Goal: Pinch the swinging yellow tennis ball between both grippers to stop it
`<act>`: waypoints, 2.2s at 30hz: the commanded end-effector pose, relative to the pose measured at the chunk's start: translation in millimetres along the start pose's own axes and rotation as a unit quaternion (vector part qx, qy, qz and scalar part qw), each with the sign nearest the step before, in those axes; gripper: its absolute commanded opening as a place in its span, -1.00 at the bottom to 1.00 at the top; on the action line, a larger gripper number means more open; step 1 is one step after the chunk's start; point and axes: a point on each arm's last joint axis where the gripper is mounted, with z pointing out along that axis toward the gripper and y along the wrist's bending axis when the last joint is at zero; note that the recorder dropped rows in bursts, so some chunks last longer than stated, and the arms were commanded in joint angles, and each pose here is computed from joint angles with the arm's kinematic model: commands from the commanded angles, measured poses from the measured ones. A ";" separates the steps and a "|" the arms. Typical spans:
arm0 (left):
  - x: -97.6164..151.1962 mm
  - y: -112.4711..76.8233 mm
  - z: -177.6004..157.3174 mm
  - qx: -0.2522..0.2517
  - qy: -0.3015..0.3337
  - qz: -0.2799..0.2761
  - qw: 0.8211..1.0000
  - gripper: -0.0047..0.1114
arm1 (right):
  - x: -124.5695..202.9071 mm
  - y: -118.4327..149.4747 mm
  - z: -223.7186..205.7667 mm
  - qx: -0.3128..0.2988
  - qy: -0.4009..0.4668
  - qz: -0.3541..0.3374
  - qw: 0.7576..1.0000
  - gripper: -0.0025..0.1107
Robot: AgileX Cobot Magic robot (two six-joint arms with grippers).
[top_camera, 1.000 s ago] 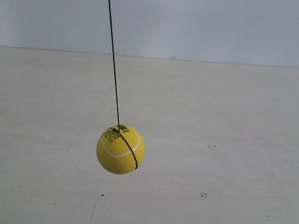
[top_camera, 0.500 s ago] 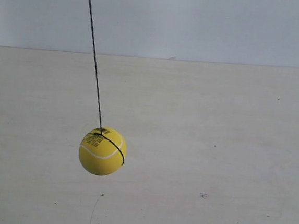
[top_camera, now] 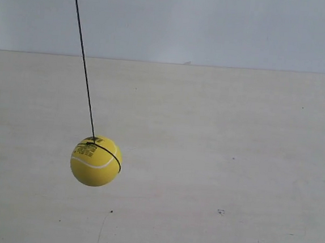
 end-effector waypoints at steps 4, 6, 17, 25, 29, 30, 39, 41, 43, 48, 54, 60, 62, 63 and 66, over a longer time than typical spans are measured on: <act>-1.7 -10.3 0.2 0.058 -0.023 0.025 0.998 -0.84 | 14.8 -2.0 -1.4 0.012 0.076 0.030 0.997 -0.96; -3.4 -13.0 -0.2 0.073 -0.033 0.023 0.997 -0.84 | 14.8 -2.0 -1.4 0.012 0.076 0.030 0.997 -0.96; -4.9 -15.7 -0.8 0.088 -0.042 0.023 0.995 -0.84 | 14.8 -2.0 -1.4 0.012 0.076 0.030 0.997 -0.96; -4.9 -15.7 -0.8 0.088 -0.042 0.023 0.995 -0.84 | 14.8 -2.0 -1.4 0.012 0.076 0.030 0.997 -0.96; -4.9 -15.7 -0.8 0.088 -0.042 0.023 0.995 -0.84 | 14.8 -2.0 -1.4 0.012 0.076 0.030 0.997 -0.96; -4.9 -15.7 -0.8 0.088 -0.042 0.023 0.995 -0.84 | 14.8 -2.0 -1.4 0.012 0.076 0.030 0.997 -0.96; -4.8 -15.4 -0.7 0.086 -0.041 0.023 0.995 -0.84 | 14.8 -2.0 -1.4 0.012 0.076 0.030 0.997 -0.96; -4.7 -15.3 -0.7 0.086 -0.040 0.023 0.995 -0.84 | 14.1 -3.3 -1.3 0.019 0.072 0.020 0.997 -0.96; -4.7 -15.3 -0.7 0.086 -0.040 0.023 0.995 -0.84 | 13.9 -3.7 -1.3 0.021 0.071 0.018 0.997 -0.96; -4.6 -15.2 -0.7 0.085 -0.040 0.023 0.995 -0.84 | 5.4 -0.7 -1.9 0.020 0.027 0.046 0.998 -0.96; -4.6 -15.0 -0.6 0.084 -0.039 0.023 0.995 -0.84 | -13.8 15.2 -2.2 0.008 -0.121 0.061 0.991 -0.96; -4.6 -15.0 -0.6 0.084 -0.039 0.023 0.995 -0.84 | 23.4 26.5 11.4 0.052 -0.104 0.090 0.989 -0.96; -4.6 -15.0 -0.6 0.084 -0.039 0.023 0.995 -0.84 | 25.5 27.8 12.1 0.051 -0.107 0.089 0.989 -0.96; -4.6 -15.0 -0.6 0.084 -0.039 0.023 0.995 -0.84 | 26.2 27.4 12.2 0.054 -0.103 0.088 0.989 -0.96; -4.6 -15.0 -0.6 0.084 -0.039 0.023 0.995 -0.84 | 29.7 25.5 12.6 0.064 -0.085 0.099 0.989 -0.96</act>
